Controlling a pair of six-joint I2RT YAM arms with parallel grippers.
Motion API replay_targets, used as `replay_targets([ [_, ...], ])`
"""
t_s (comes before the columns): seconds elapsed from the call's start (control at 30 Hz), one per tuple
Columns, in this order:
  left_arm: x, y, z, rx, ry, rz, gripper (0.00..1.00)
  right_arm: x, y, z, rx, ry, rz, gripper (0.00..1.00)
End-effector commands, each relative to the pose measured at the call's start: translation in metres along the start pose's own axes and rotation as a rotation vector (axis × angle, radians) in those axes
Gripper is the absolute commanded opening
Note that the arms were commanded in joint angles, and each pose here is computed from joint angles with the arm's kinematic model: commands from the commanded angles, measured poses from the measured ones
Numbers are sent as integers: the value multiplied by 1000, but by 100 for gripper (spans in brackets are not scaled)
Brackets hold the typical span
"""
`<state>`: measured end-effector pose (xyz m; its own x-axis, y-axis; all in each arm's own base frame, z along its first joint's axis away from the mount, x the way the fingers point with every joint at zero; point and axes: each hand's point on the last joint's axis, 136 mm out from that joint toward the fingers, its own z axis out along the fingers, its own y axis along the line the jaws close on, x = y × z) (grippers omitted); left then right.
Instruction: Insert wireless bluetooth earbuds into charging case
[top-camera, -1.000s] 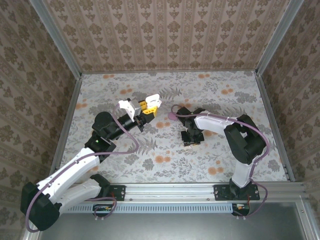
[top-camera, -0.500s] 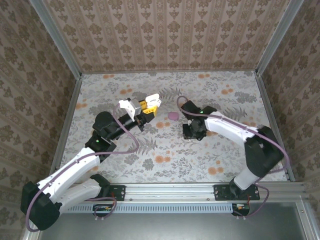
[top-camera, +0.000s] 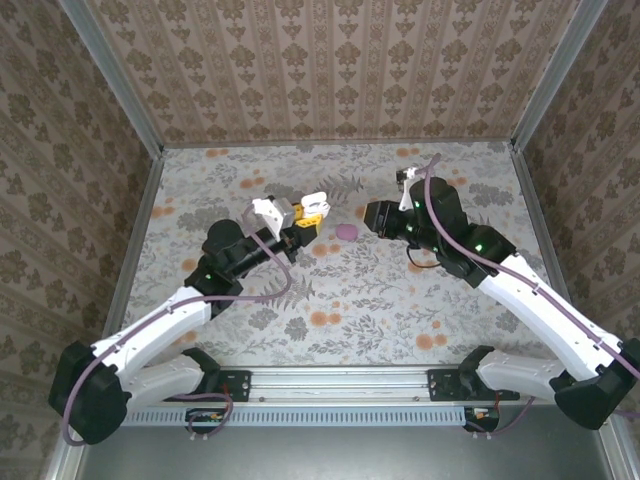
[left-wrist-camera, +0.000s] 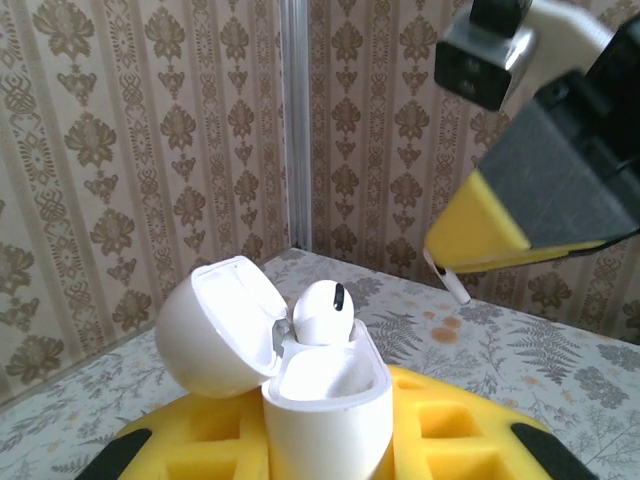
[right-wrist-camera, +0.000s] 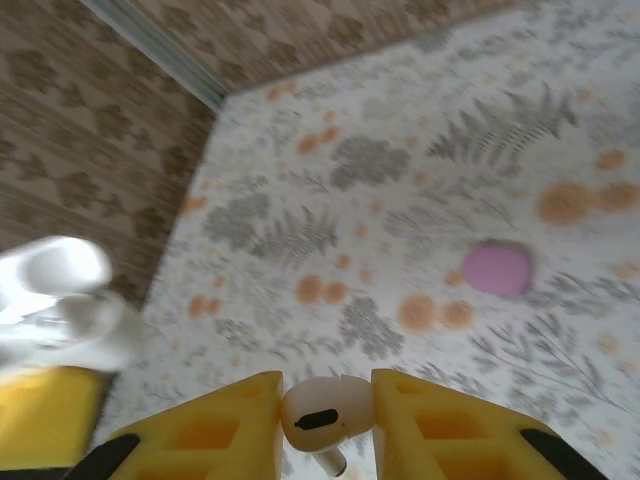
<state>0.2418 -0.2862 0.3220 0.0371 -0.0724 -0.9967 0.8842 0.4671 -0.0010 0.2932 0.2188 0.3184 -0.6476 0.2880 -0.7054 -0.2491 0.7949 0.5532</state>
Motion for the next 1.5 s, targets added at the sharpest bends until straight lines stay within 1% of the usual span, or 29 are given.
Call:
replay_targets([
  [0.0, -14, -9, 2, 49, -59, -12, 4, -28, 37, -11, -112, -122, 22, 29],
  [0.23, -12, -17, 9, 88, -59, -19, 4, -31, 82, 1, -219, -165, -13, 30],
  [0.43, -11, -19, 9, 90, -60, -19, 4, -27, 100, 12, -239, -155, -32, 30],
  [0.9, -15, -21, 10, 87, -73, -21, 4, -15, 102, 21, -195, -132, -80, 30],
  [1.33, -22, -16, 8, 56, -97, -28, 4, 12, 92, 26, -151, -27, -178, 30],
  [1.47, -23, -15, 8, 52, -100, -27, 4, 14, 89, 22, -139, -16, -201, 32],
])
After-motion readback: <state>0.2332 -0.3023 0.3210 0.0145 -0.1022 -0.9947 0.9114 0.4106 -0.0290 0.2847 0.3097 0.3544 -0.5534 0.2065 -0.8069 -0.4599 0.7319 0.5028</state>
